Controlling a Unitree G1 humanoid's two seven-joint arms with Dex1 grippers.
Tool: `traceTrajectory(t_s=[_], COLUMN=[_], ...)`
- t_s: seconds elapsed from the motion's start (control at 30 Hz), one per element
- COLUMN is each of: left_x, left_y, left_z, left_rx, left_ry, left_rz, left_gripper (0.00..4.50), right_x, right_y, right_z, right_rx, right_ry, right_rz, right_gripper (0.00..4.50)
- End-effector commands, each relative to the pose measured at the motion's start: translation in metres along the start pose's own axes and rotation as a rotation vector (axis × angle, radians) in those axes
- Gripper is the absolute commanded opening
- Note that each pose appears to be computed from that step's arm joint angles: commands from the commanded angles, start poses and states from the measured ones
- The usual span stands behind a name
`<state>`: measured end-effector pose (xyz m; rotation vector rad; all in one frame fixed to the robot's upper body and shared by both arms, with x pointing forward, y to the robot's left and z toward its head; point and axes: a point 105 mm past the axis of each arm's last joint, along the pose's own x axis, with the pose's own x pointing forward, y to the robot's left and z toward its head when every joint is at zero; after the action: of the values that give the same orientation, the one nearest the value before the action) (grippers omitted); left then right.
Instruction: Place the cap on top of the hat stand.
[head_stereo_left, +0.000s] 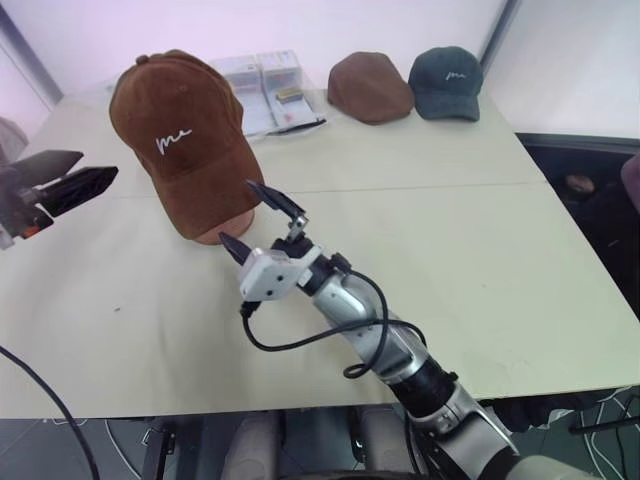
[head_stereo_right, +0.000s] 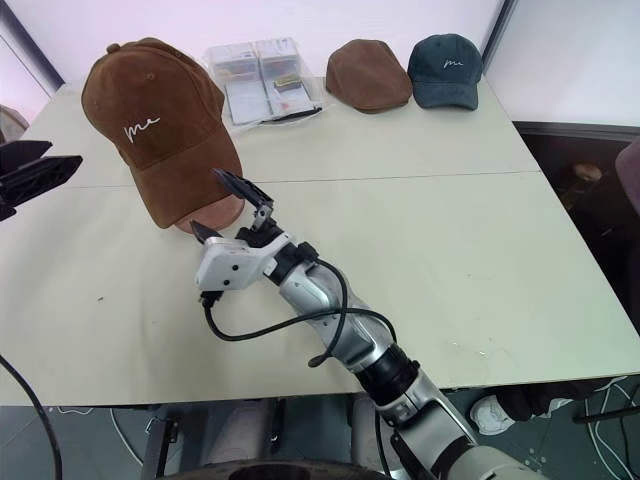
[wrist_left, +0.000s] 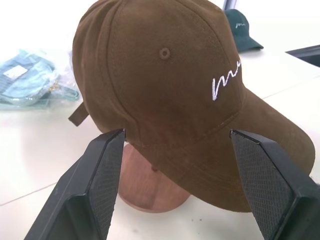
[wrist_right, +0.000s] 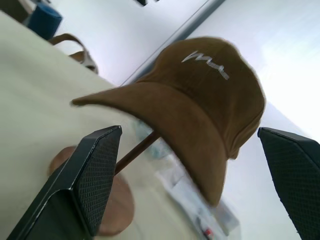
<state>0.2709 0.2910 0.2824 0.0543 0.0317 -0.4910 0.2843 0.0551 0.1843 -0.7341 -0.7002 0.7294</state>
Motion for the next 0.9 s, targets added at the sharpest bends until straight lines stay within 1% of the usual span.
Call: traceTrajectory(t_s=[0.03,0.1,0.17,0.23,0.3,0.4,0.5,0.57,0.67,0.77,0.8,0.9], left_x=[-0.002,-0.002,-0.003,-0.004,-0.006,-0.009,-0.017,-0.021,-0.023,-0.027,-0.030,-0.034], left_y=[-0.001,-0.002,-0.002,-0.002,-0.003,-0.005,0.000,0.001,0.006,0.014,0.017,0.015], left_z=[0.009,0.008,0.007,0.007,0.005,0.002,-0.004,-0.006,-0.008,-0.008,-0.011,-0.028], left_rx=[0.037,0.040,0.042,0.046,0.051,0.060,0.095,0.108,0.148,0.135,0.125,0.082], left_ry=[-0.026,-0.021,-0.017,-0.017,-0.008,0.015,0.047,0.050,0.017,-0.054,-0.076,-0.087], left_rz=[-0.002,-0.004,-0.003,0.003,0.005,0.003,0.053,0.077,0.172,0.276,0.324,0.381], left_gripper=[3.49,3.49,3.49,3.49,3.49,3.49,3.49,3.49,3.49,3.49,3.49,3.49], right_x=[-0.006,-0.009,-0.012,-0.015,-0.018,-0.021,-0.038,-0.048,-0.062,-0.075,-0.082,-0.101], right_y=[-0.008,-0.010,-0.024,-0.049,-0.065,-0.076,-0.100,-0.116,-0.156,-0.186,-0.198,-0.229], right_z=[0.014,0.014,0.013,0.015,0.019,0.022,0.012,0.007,-0.008,-0.020,-0.028,-0.044], right_rx=[0.044,0.034,0.025,0.003,-0.014,-0.022,-0.011,0.024,0.192,0.370,0.428,0.479], right_ry=[-0.049,-0.056,-0.061,-0.063,-0.068,-0.062,0.008,0.039,0.066,0.049,0.063,0.121], right_rz=[0.005,0.022,-0.004,-0.057,-0.083,-0.093,-0.122,-0.140,-0.188,-0.147,-0.100,-0.038], right_gripper=[4.45,4.45,4.45,4.45,4.45,4.45,4.45,4.45,4.45,4.45,4.45,4.45])
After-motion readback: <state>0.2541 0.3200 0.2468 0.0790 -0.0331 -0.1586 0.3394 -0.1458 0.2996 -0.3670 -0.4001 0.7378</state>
